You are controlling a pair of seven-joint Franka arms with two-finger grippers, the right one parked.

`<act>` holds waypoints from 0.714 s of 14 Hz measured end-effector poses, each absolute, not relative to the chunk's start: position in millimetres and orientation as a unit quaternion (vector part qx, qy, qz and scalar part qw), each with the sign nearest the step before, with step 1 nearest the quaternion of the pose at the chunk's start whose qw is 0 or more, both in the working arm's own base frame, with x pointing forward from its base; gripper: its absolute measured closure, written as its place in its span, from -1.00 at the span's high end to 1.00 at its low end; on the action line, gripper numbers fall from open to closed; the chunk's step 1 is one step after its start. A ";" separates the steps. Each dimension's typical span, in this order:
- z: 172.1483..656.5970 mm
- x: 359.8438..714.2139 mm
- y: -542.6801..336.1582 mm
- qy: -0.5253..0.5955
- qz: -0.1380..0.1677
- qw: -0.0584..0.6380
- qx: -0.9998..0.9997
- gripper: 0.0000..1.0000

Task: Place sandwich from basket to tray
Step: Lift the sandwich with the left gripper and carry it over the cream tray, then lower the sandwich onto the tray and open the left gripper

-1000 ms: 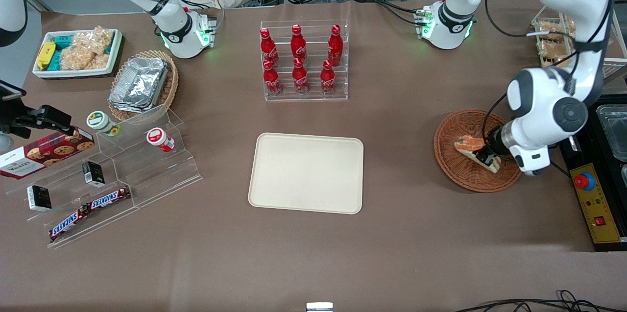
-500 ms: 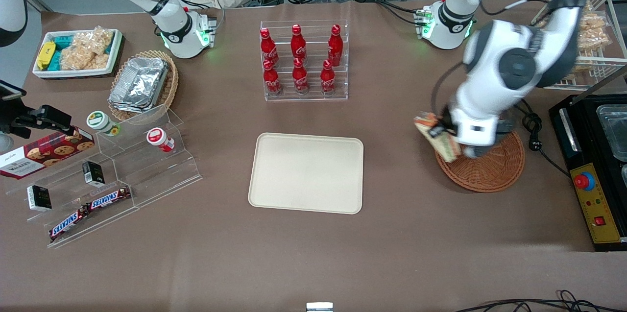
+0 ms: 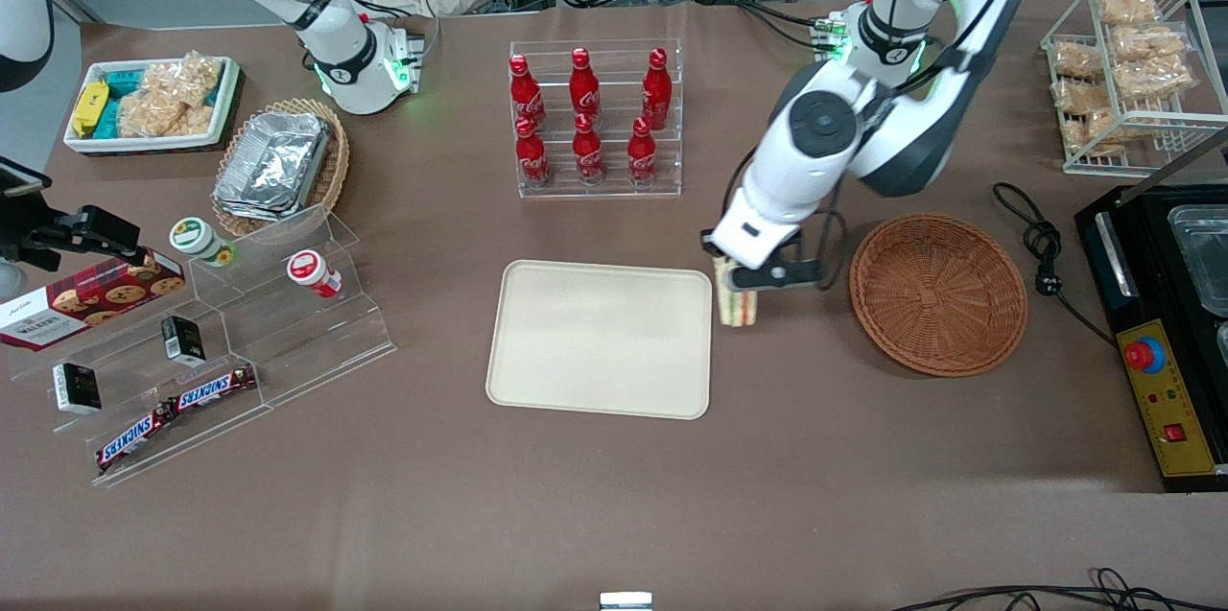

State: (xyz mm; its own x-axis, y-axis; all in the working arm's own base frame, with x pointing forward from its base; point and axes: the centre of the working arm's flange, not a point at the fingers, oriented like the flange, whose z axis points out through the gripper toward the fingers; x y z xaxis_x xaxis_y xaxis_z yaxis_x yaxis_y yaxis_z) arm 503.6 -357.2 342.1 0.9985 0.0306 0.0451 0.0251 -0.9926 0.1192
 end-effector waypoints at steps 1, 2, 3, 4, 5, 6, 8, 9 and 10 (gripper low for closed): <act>323.1 502.7 -366.3 -0.005 0.029 0.061 0.998 -0.61; 305.6 503.3 -371.6 -0.019 0.035 0.064 0.997 -0.61; 290.6 505.4 -373.9 -0.032 0.042 0.067 0.996 -0.61; 278.8 508.5 -374.8 -0.041 0.049 0.070 0.996 -0.62; 269.8 512.2 -375.4 -0.048 0.054 0.072 0.995 -0.67; 263.6 517.1 -376.3 -0.051 0.056 0.074 0.994 -0.68; 257.5 529.2 -379.5 -0.050 0.058 0.081 0.994 -0.54; 255.7 536.0 -381.3 -0.047 0.058 0.086 0.993 -0.54; 253.5 542.6 -382.8 -0.043 0.058 0.091 0.993 -0.46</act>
